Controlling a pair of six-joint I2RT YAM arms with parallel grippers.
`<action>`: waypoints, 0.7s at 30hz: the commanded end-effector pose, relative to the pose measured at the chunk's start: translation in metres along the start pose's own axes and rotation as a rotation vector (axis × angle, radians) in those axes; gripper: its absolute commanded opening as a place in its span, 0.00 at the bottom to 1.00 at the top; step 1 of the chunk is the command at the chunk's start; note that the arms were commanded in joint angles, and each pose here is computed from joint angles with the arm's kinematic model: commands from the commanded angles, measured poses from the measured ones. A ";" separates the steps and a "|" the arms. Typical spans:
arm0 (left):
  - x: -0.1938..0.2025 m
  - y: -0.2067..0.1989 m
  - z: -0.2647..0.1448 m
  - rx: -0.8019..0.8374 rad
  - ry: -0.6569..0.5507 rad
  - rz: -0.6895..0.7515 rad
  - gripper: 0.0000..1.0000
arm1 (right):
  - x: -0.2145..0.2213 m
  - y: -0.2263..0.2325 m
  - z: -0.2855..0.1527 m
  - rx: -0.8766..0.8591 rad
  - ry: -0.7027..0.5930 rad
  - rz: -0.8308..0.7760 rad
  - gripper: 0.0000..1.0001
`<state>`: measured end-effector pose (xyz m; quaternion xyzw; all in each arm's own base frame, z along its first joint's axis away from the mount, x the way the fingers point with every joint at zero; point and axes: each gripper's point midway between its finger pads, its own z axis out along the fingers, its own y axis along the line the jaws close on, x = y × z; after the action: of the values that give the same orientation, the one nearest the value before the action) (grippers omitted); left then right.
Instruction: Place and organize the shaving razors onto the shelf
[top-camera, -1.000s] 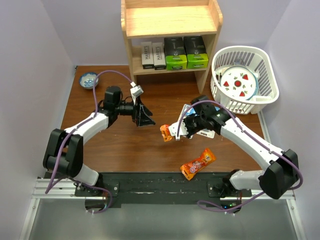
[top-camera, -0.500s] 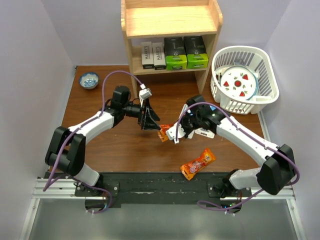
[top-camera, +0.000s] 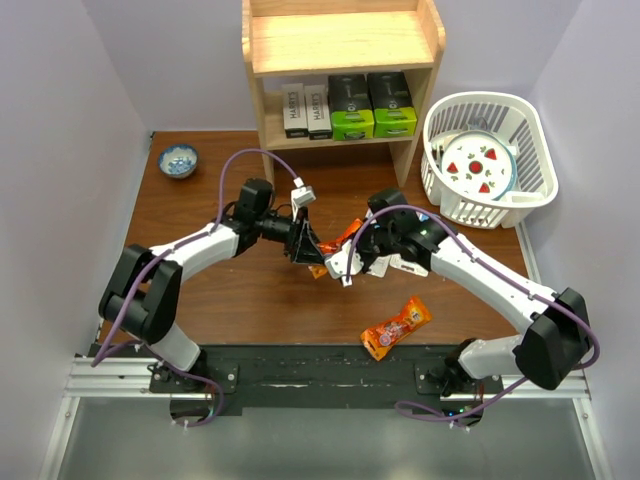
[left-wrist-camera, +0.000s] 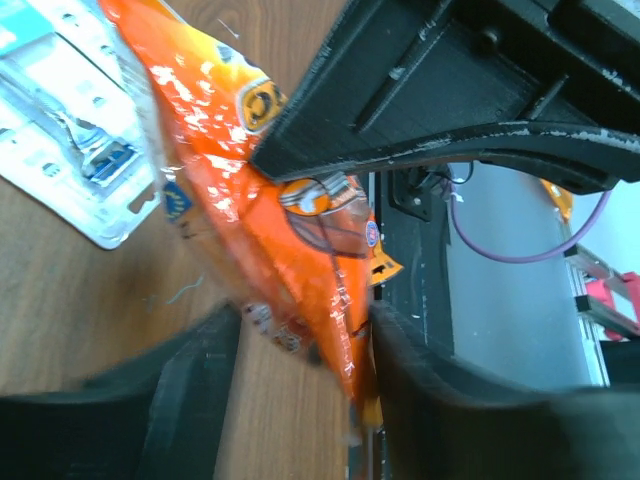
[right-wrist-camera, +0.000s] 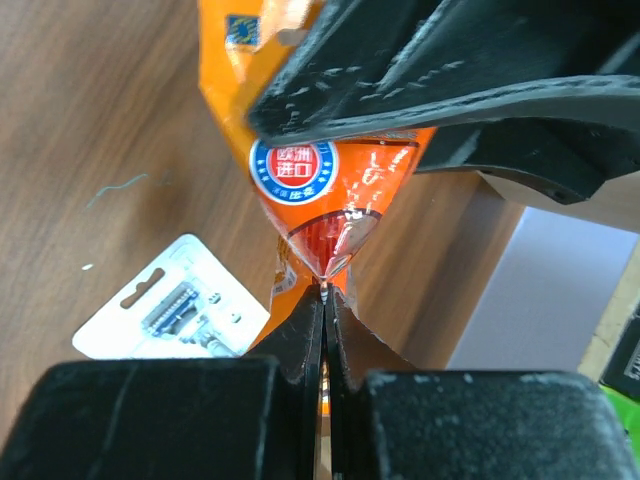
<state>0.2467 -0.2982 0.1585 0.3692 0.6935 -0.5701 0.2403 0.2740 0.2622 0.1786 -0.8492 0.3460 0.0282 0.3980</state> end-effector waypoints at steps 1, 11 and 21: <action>-0.005 -0.009 0.003 0.044 0.001 0.047 0.44 | -0.005 -0.032 -0.013 0.110 0.007 -0.028 0.00; -0.056 -0.038 -0.017 0.078 -0.100 0.145 0.00 | 0.088 -0.076 -0.088 0.491 0.276 0.521 0.61; -0.179 -0.101 -0.043 0.161 -0.300 0.369 0.00 | 0.117 -0.036 -0.101 0.560 0.328 0.951 0.63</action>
<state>0.2791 -0.3059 0.2736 0.3841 0.6077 -0.6106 0.3322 0.3680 0.1397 0.2314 -0.5245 0.6964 -0.0569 0.4865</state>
